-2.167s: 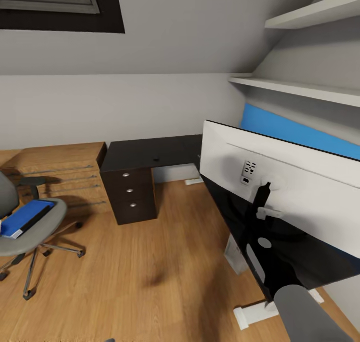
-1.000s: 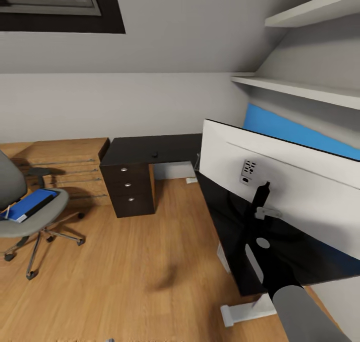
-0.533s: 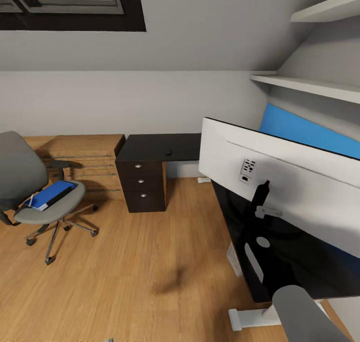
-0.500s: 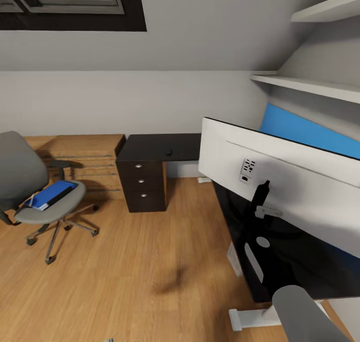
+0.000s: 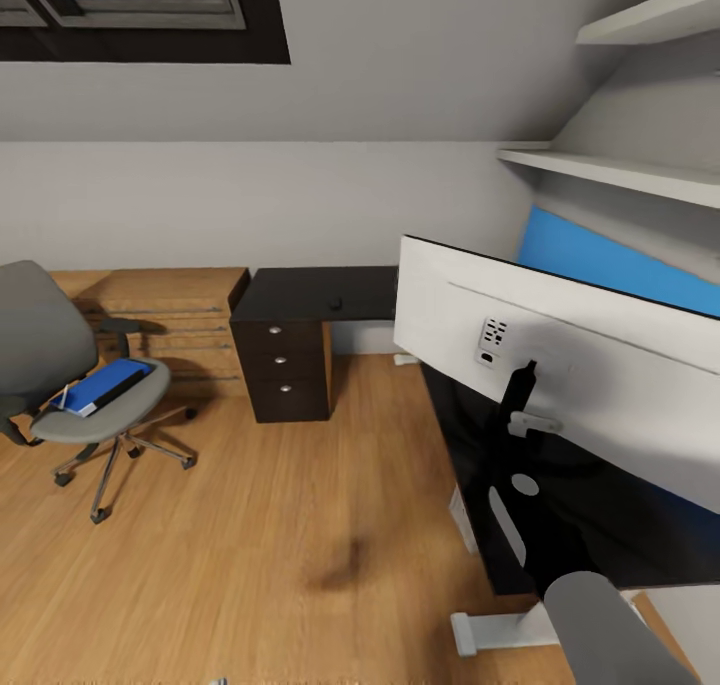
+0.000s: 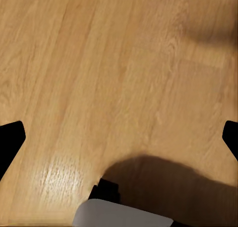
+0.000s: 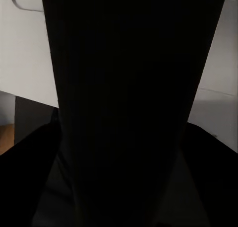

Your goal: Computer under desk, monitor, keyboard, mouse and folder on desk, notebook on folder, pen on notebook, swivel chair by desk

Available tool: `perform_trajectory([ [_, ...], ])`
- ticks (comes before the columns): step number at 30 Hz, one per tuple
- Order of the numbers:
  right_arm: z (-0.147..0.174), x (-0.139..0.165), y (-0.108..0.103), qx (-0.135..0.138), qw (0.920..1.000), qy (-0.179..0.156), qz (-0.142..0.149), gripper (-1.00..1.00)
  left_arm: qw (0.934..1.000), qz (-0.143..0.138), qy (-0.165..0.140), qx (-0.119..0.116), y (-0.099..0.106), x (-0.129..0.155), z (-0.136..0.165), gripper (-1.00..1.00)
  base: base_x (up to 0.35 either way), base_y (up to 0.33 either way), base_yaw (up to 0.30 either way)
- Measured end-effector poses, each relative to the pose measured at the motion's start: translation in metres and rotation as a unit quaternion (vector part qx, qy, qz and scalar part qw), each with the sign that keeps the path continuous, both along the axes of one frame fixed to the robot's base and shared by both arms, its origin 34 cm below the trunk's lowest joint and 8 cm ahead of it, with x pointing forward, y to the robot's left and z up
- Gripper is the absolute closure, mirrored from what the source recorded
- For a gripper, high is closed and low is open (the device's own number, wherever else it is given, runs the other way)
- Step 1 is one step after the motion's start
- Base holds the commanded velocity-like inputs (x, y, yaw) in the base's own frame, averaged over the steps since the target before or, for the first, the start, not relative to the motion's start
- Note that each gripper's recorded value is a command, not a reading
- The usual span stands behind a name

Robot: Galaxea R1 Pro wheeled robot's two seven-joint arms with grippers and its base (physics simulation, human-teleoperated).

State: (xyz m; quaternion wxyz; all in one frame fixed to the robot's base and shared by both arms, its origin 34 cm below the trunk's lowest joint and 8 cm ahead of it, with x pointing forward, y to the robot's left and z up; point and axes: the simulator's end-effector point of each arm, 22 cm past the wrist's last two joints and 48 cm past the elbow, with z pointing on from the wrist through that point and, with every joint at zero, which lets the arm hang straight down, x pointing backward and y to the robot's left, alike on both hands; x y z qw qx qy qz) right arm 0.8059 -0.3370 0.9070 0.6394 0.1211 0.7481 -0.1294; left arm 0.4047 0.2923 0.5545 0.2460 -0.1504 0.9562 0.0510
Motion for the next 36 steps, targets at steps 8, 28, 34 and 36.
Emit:
perform_trajectory([
  [8, 0.0001, -0.0002, -0.0004, 0.001, 1.0000, 0.000, -0.001, 1.00, 1.0000, 0.000, 0.000, 0.000, 0.0001, 0.0000, 0.0001, -1.00, -0.155, -0.163, 0.000],
  [28, 0.0002, -0.0006, -0.0013, 0.003, 1.0000, -0.001, 0.000, 1.00, 1.0000, 0.000, 0.000, 0.000, 0.0001, 0.0000, 0.0002, -1.00, -0.006, -0.006, 0.000],
  [34, 0.0002, -0.0009, -0.0018, 0.006, 1.0000, -0.002, 0.000, 1.00, 1.0000, 0.000, 0.000, 0.000, 0.0001, 0.0000, 0.0002, -1.00, 0.000, 0.000, 0.000],
  [36, 0.0002, -0.0009, -0.0018, 0.006, 1.0000, -0.002, 0.000, 1.00, 1.0000, 0.000, 0.000, 0.000, 0.0001, 0.0000, 0.0002, -1.00, 0.000, 0.000, 0.000],
])
